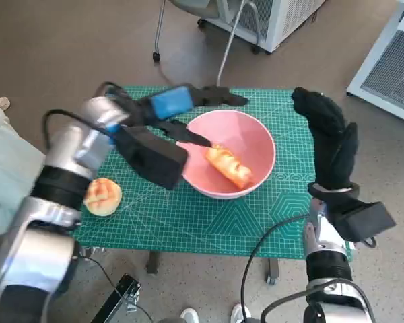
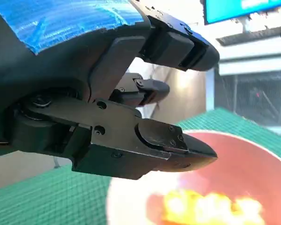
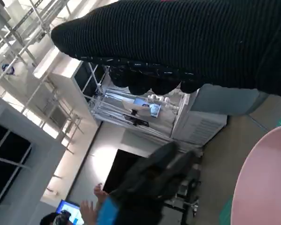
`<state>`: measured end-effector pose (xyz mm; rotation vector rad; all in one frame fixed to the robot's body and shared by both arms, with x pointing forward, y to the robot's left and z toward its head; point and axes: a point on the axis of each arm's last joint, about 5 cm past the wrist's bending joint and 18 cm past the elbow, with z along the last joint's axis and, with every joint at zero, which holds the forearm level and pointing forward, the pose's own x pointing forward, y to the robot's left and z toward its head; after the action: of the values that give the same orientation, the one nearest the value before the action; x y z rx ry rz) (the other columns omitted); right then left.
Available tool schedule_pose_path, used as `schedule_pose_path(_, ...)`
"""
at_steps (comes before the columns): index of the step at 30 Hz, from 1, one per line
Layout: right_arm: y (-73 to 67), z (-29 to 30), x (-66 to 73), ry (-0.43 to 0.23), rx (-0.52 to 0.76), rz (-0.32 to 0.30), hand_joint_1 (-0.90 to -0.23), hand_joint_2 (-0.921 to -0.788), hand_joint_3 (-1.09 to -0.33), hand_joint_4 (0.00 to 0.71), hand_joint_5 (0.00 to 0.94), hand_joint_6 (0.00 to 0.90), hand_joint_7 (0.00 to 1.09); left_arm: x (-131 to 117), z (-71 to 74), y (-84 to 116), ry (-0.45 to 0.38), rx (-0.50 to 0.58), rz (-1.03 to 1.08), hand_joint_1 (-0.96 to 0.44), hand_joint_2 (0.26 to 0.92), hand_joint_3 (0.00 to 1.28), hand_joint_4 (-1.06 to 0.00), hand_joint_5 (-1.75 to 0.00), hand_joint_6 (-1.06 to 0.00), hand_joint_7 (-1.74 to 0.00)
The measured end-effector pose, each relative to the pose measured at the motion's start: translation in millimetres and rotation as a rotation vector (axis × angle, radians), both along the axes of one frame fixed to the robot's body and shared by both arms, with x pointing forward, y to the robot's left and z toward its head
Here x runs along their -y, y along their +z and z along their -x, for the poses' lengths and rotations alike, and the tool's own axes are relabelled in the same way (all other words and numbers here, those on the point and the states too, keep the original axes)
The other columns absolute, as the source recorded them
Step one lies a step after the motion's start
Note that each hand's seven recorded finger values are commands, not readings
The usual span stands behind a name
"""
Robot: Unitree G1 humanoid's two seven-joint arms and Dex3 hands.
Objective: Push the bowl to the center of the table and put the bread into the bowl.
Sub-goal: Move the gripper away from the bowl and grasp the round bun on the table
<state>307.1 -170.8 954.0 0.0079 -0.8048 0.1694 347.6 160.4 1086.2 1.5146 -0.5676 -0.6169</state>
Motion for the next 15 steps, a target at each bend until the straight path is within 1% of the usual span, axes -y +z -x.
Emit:
schedule_pose_path(4,1.2,-0.6,-0.1,0.002,0.004,0.004,-0.54,-0.921,-0.816,0.385,0.001,0.049,0.77,-23.3,12.3,4.4,0.013,0.025,-0.008,0.01,0.915,0.0,-0.46,-0.13,-0.44,-0.46)
schedule_pose_path(8,1.6,-0.6,0.6,0.003,0.006,0.004,-0.543,-0.921,-0.817,0.384,0.001,0.046,0.77,-52.9,31.4,11.3,0.06,0.037,-0.026,0.04,0.91,0.0,-0.47,-0.09,-0.48,-0.39)
schedule_pose_path(13,2.5,-0.5,1.3,0.008,0.015,-0.007,-0.551,-0.921,-0.813,0.385,0.001,0.044,0.78,-88.7,60.9,20.8,0.154,0.042,-0.087,0.06,0.901,0.0,-0.45,-0.07,-0.46,-0.35)
schedule_pose_path(15,2.8,-0.5,1.1,0.01,0.018,-0.011,-0.553,-0.921,-0.813,0.385,0.001,0.043,0.78,-99.8,71.4,22.6,0.201,0.031,-0.126,0.06,0.898,0.0,-0.44,-0.04,-0.48,-0.27)
